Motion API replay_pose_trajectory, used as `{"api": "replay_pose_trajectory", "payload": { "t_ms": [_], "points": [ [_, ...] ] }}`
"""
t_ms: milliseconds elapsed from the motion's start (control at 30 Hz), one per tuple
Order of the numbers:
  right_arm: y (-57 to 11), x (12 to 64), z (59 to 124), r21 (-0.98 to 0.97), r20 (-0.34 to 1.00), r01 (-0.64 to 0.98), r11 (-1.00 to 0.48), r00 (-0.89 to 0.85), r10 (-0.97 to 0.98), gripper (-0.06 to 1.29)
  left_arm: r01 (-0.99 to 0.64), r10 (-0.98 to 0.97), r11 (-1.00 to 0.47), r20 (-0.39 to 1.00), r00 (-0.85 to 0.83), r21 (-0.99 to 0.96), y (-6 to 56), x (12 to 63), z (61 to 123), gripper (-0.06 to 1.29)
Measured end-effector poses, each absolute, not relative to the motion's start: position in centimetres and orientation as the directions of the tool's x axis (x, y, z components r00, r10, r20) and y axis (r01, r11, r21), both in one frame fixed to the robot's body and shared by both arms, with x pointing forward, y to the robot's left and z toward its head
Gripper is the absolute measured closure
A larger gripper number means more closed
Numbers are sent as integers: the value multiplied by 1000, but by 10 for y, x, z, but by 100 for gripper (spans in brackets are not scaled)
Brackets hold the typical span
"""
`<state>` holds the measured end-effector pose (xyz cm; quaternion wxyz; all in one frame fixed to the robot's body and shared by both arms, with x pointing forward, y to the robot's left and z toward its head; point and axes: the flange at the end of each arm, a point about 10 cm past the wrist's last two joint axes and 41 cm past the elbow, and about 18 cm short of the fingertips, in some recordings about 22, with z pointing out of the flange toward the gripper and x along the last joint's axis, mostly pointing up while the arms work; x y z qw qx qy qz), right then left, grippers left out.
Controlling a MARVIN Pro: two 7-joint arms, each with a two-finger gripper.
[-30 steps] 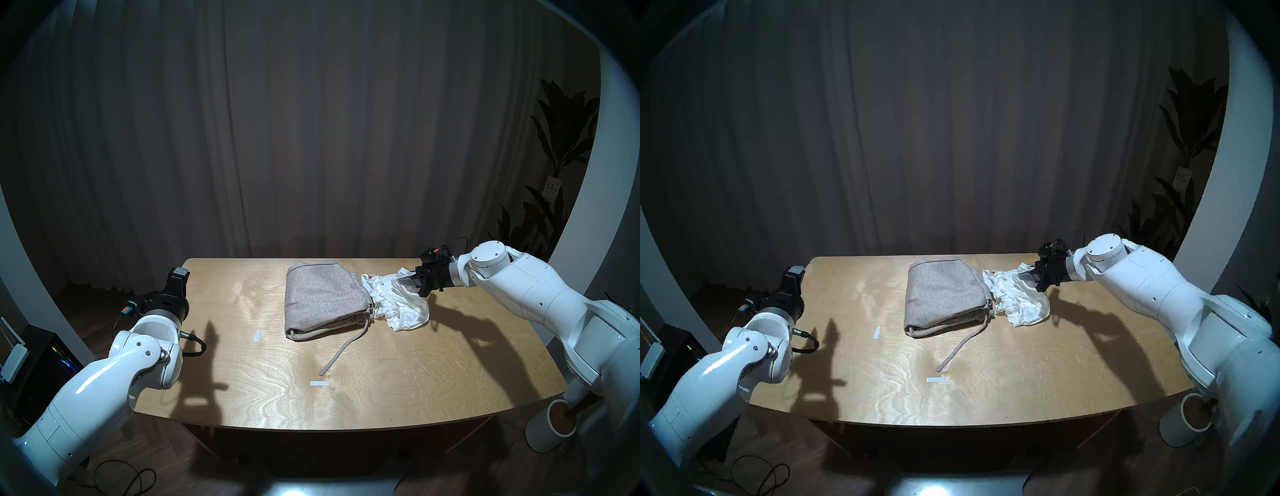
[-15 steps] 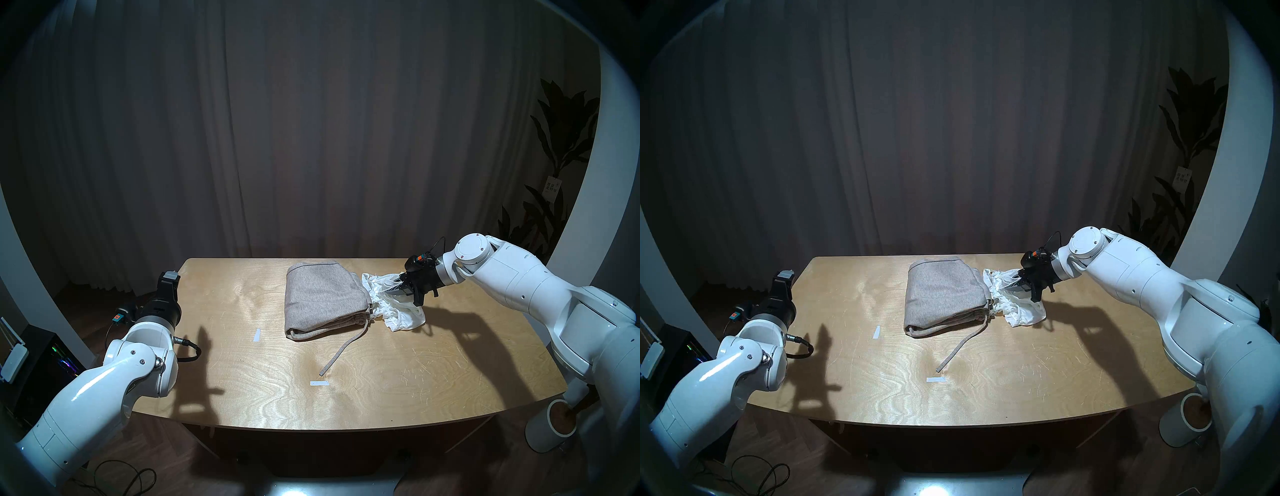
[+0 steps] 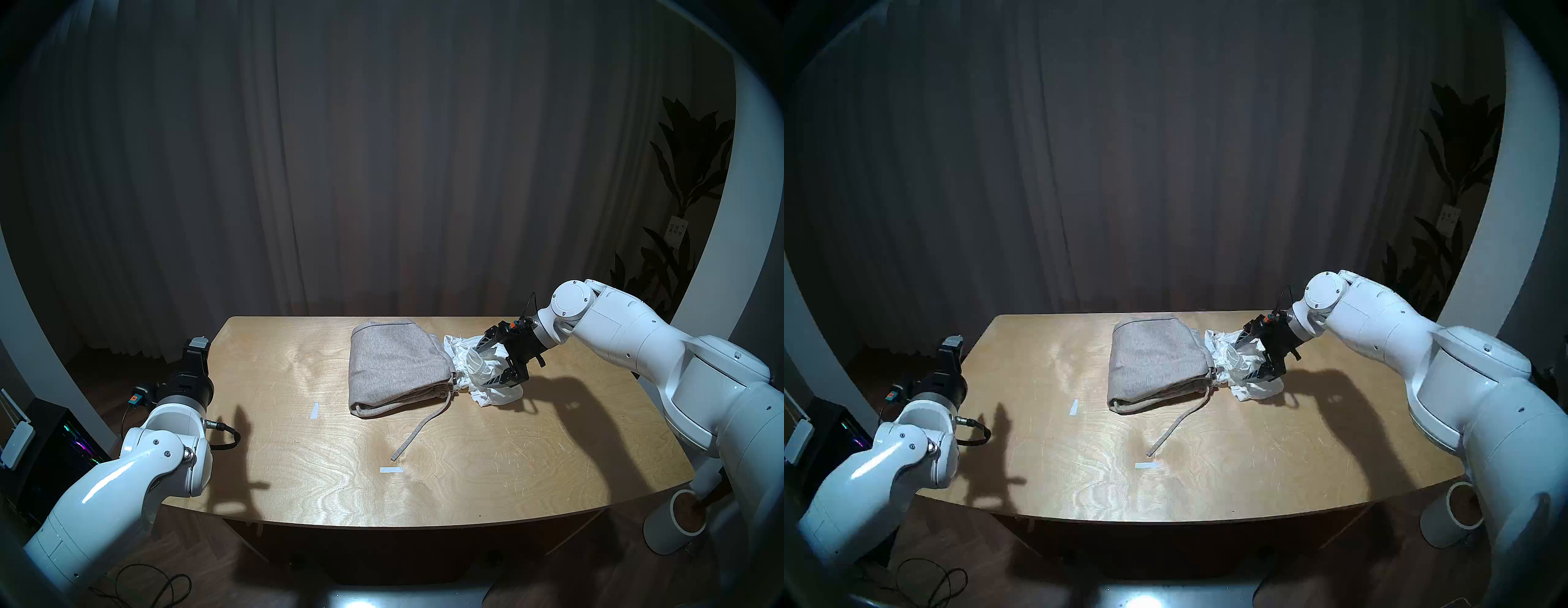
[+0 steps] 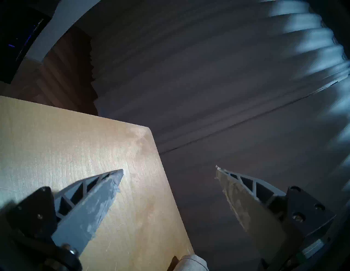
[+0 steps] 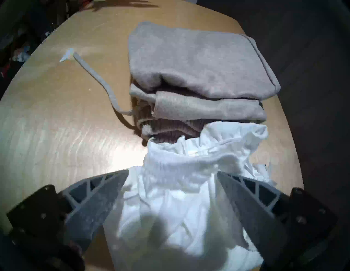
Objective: Fold pants twice and stack them
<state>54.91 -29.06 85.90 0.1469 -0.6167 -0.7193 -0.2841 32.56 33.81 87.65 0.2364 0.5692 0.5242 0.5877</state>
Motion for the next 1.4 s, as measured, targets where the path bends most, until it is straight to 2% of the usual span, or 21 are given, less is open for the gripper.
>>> {"api": "replay_pose_trajectory", "payload": {
  "t_ms": [33, 100, 167, 500, 900, 1200, 1400],
  "points": [
    [-290, 549, 859, 225, 559, 970, 89, -204, 804, 29, 318, 875, -337, 419, -242, 886, 339, 325, 876, -1],
    [-289, 548, 860, 217, 554, 969, 115, -219, 803, 10, 316, 876, -331, 415, -247, 889, 339, 323, 876, -1],
    [-287, 547, 861, 207, 549, 968, 144, -237, 801, 2, 315, 877, -325, 409, -253, 892, 340, 321, 875, -1],
    [-272, 531, 861, 69, 542, 943, 324, -308, 782, 0, 307, 877, -300, 387, -285, 903, 344, 308, 872, -1],
    [-257, 524, 870, 54, 572, 924, 378, -339, 747, 0, 290, 876, -309, 389, -284, 906, 346, 298, 870, -1],
    [-296, 518, 872, -32, 535, 960, 279, -220, 816, 0, 277, 888, -332, 398, -230, 902, 339, 304, 869, -1],
    [-326, 526, 890, -5, 558, 986, 166, -135, 819, 0, 273, 897, -342, 399, -191, 899, 332, 309, 866, -1]
  ]
}}
